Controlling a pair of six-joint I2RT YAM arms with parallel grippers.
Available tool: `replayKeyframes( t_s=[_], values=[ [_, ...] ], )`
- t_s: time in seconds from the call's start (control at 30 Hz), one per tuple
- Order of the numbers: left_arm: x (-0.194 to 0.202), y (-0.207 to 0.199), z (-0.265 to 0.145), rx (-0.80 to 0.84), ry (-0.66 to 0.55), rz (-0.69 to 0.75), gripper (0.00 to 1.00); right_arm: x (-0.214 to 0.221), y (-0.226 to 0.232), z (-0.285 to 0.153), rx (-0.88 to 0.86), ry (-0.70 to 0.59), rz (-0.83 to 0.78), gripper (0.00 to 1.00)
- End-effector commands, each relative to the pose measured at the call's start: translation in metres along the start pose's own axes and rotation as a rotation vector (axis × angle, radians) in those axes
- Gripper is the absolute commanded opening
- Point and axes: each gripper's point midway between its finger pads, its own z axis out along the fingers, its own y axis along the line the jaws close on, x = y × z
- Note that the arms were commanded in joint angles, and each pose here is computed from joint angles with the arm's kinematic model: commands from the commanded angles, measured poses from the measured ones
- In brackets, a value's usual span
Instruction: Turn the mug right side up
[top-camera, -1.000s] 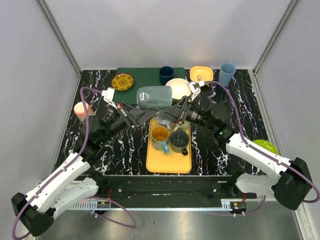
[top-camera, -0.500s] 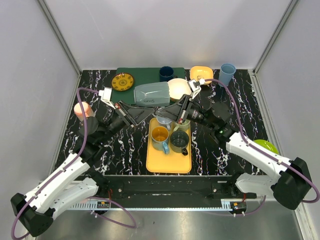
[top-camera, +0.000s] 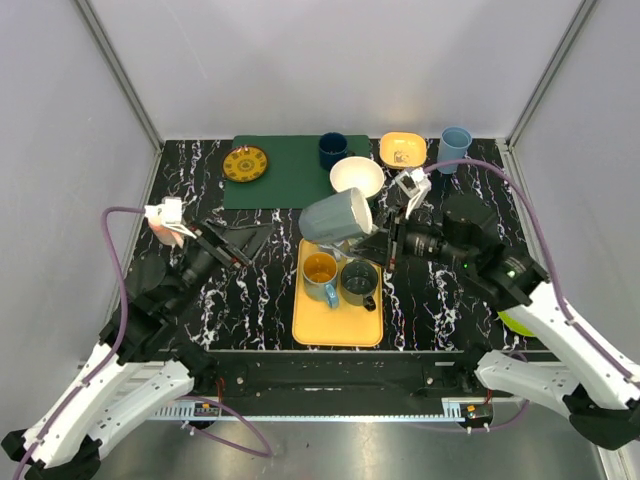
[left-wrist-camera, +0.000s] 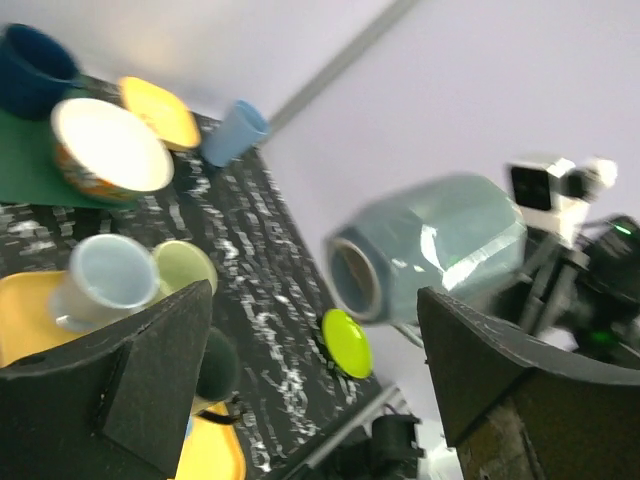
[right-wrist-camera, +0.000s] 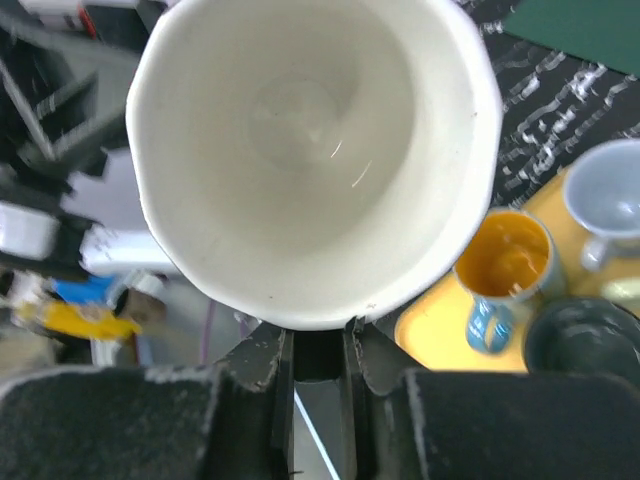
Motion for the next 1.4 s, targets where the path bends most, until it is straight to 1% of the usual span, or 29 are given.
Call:
replayKeyframes(
  t_s=[0.0, 0.07, 0.17, 0.33, 0.4, 0.43, 0.5, 0.57, 0.83, 1.03, 1.37],
  values=[
    [-0.016, 0.061, -0.022, -0.322, -0.085, 0.092, 0.87, 0.039, 0.000, -0.039, 0.108, 0.192, -0.209, 0.00],
    [-0.010, 0.077, -0.028, -0.395, -0.063, 0.104, 0.86, 0.064, -0.002, -0.044, 0.165, 0.261, -0.277, 0.00],
    [-0.001, 0.095, -0.032, -0.473, -0.036, 0.097, 0.86, 0.108, -0.019, -0.050, 0.251, 0.378, -0.303, 0.00],
    [0.010, 0.107, -0.031, -0.511, -0.012, 0.073, 0.85, 0.143, -0.044, -0.056, 0.347, 0.443, -0.296, 0.00],
    [0.015, 0.111, -0.030, -0.523, 0.005, 0.075, 0.84, 0.159, -0.040, -0.055, 0.339, 0.490, -0.290, 0.00],
    [0.015, 0.111, -0.030, -0.525, 0.005, 0.075, 0.84, 0.164, -0.048, -0.051, 0.400, 0.502, -0.301, 0.00],
    [0.017, 0.114, -0.031, -0.536, 0.015, 0.080, 0.84, 0.174, -0.050, -0.050, 0.433, 0.536, -0.343, 0.00],
    [0.018, 0.114, -0.031, -0.540, 0.021, 0.082, 0.84, 0.186, -0.058, -0.046, 0.482, 0.574, -0.337, 0.00],
    [0.025, 0.120, -0.031, -0.545, 0.028, 0.063, 0.84, 0.198, -0.083, -0.038, 0.649, 0.543, -0.262, 0.00],
    [0.032, 0.126, -0.031, -0.550, 0.044, 0.066, 0.84, 0.224, -0.097, -0.027, 0.689, 0.578, -0.231, 0.00],
    [0.039, 0.137, -0.036, -0.575, 0.053, 0.077, 0.84, 0.240, -0.122, -0.024, 0.808, 0.597, -0.234, 0.00]
  ],
)
